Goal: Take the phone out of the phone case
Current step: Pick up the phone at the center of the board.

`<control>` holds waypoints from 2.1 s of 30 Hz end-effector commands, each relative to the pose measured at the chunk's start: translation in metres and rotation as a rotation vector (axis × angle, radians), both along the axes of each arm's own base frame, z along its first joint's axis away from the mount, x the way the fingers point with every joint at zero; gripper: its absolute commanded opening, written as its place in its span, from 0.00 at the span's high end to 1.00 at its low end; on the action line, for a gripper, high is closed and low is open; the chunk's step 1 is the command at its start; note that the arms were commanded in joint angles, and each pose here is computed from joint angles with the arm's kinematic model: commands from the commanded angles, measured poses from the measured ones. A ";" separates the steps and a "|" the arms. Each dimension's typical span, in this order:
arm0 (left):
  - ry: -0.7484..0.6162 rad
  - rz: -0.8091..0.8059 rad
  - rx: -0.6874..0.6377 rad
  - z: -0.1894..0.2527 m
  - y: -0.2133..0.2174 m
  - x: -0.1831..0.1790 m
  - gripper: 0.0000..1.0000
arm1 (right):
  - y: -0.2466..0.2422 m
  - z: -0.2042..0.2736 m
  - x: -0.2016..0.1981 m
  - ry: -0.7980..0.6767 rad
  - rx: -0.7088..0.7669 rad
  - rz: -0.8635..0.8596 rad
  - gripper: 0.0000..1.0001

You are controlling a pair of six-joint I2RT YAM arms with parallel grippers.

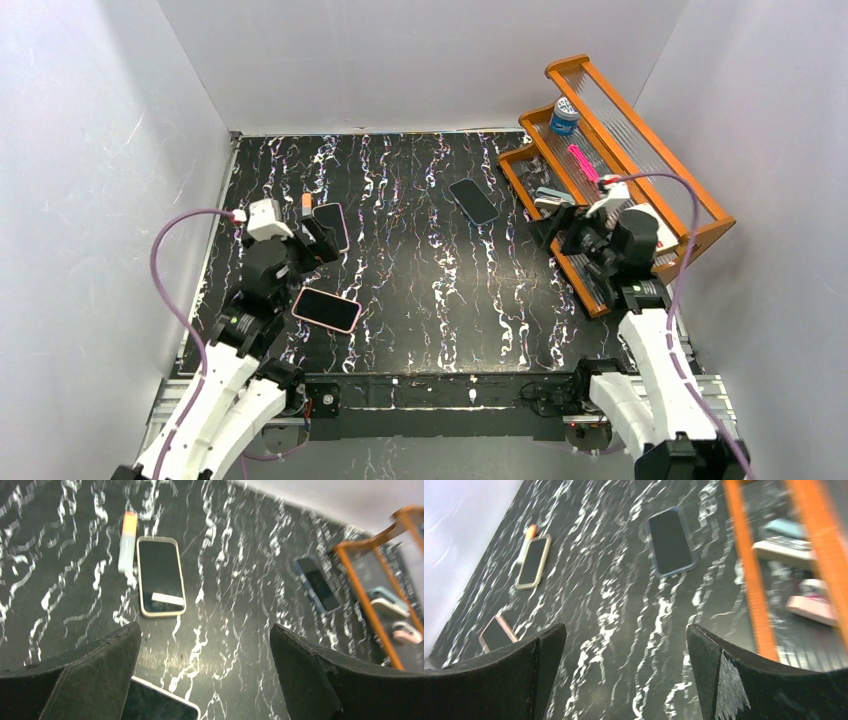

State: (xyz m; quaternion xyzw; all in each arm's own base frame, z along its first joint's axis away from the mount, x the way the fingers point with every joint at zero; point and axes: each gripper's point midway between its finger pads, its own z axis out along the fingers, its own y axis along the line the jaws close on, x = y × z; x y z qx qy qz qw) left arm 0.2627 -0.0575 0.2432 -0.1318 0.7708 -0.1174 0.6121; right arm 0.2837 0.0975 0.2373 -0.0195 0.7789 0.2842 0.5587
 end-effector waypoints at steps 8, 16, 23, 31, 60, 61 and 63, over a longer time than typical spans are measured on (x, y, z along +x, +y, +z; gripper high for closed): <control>0.522 0.046 0.094 -0.105 -0.012 0.019 0.02 | 0.121 -0.034 -0.003 0.018 -0.122 0.239 0.01; 0.691 0.296 0.105 -0.142 0.020 -0.005 0.02 | 0.136 -0.071 -0.003 0.070 -0.218 0.270 0.01; 0.873 0.502 0.076 -0.171 0.040 -0.054 0.02 | 0.134 -0.083 -0.014 0.048 -0.226 0.299 0.01; 0.857 0.575 -0.084 -0.190 0.032 -0.062 0.02 | 0.131 -0.091 -0.023 0.036 -0.230 0.321 0.01; 0.978 0.709 -0.115 -0.242 0.031 -0.083 0.03 | 0.134 -0.111 -0.030 0.062 -0.239 0.367 0.01; 0.978 0.704 -0.116 -0.242 0.031 -0.082 0.04 | 0.133 -0.113 -0.029 0.069 -0.241 0.358 0.01; 0.980 0.695 -0.111 -0.242 0.030 -0.081 0.07 | 0.132 -0.117 -0.024 0.096 -0.253 0.330 0.01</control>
